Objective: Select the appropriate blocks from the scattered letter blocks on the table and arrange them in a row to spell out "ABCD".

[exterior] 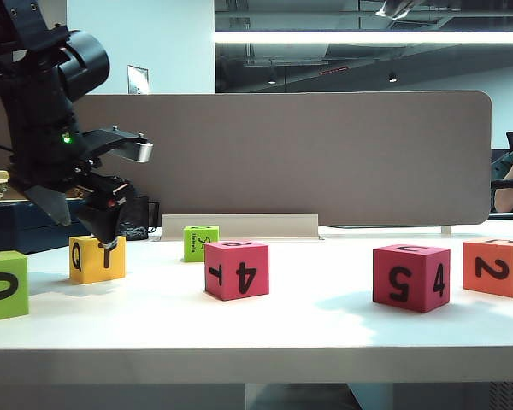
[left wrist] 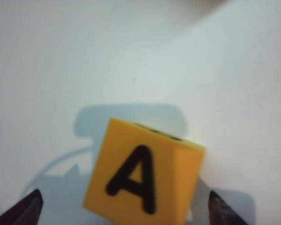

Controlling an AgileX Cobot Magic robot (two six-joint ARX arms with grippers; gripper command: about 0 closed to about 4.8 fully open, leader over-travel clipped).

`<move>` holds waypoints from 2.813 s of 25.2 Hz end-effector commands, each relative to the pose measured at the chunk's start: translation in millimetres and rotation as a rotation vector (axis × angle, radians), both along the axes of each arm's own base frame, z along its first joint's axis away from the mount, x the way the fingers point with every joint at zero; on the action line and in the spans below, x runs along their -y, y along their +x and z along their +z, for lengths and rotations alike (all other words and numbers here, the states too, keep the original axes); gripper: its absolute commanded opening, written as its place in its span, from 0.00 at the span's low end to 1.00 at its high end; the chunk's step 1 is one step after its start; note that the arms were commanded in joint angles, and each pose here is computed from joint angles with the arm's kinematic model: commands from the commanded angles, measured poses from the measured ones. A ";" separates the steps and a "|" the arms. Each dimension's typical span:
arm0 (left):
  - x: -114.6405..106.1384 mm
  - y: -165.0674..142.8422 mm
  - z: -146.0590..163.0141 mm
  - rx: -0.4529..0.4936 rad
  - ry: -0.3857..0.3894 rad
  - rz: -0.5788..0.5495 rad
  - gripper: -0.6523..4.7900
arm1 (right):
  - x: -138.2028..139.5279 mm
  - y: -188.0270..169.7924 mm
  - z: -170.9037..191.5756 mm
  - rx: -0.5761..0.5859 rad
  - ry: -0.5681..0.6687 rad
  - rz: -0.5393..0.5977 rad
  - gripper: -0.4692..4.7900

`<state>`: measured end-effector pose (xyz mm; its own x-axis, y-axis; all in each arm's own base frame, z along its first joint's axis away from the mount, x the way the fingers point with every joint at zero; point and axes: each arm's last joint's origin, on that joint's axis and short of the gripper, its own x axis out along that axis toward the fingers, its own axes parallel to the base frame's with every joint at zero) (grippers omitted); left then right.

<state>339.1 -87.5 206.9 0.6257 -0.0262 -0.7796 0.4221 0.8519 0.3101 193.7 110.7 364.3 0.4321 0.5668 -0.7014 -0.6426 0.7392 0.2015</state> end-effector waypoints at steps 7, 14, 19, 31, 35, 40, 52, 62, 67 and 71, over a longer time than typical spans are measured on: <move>-10.5 3.8 -1.3 -0.024 -0.078 -0.021 0.98 | 0.1 -1.3 1.2 -0.002 0.004 0.008 0.09; -8.8 9.5 -16.5 -0.057 -0.079 -0.033 0.97 | 0.4 -1.7 0.9 -0.008 0.002 0.008 0.09; -7.8 13.6 -26.9 -0.070 -0.064 -0.048 0.78 | 0.4 -1.9 0.8 -0.012 0.003 0.005 0.09; -6.7 14.6 -26.0 -0.065 -0.149 0.043 0.61 | 0.3 -1.5 1.1 -0.006 0.004 0.001 0.09; -4.6 14.0 -25.9 -0.099 -0.292 0.122 0.61 | 0.3 -1.4 1.1 -0.006 0.003 0.001 0.09; 0.5 10.9 -27.1 -0.141 -0.364 0.193 0.61 | 0.4 -1.5 1.1 -0.007 0.003 0.001 0.09; 42.8 -12.9 -33.1 -0.273 -0.406 0.335 0.50 | 0.3 -1.4 1.0 -0.007 0.002 0.001 0.09; 78.3 -30.4 -33.5 -0.260 -0.423 0.435 0.50 | 0.4 -1.5 0.9 -0.007 0.002 0.002 0.09; 83.2 -33.0 -33.3 -0.243 -0.440 0.494 0.50 | 0.4 -1.6 0.8 -0.008 0.002 0.002 0.09; 83.3 -32.6 -33.1 -0.237 -0.440 0.494 0.61 | 0.5 -1.8 0.7 -0.011 0.000 0.002 0.09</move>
<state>311.1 -170.3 179.8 0.5125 -0.1187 -0.8505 -0.0356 0.9866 -0.1592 192.2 110.1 362.9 0.4161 0.5612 -0.7155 -0.6373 0.7412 0.2109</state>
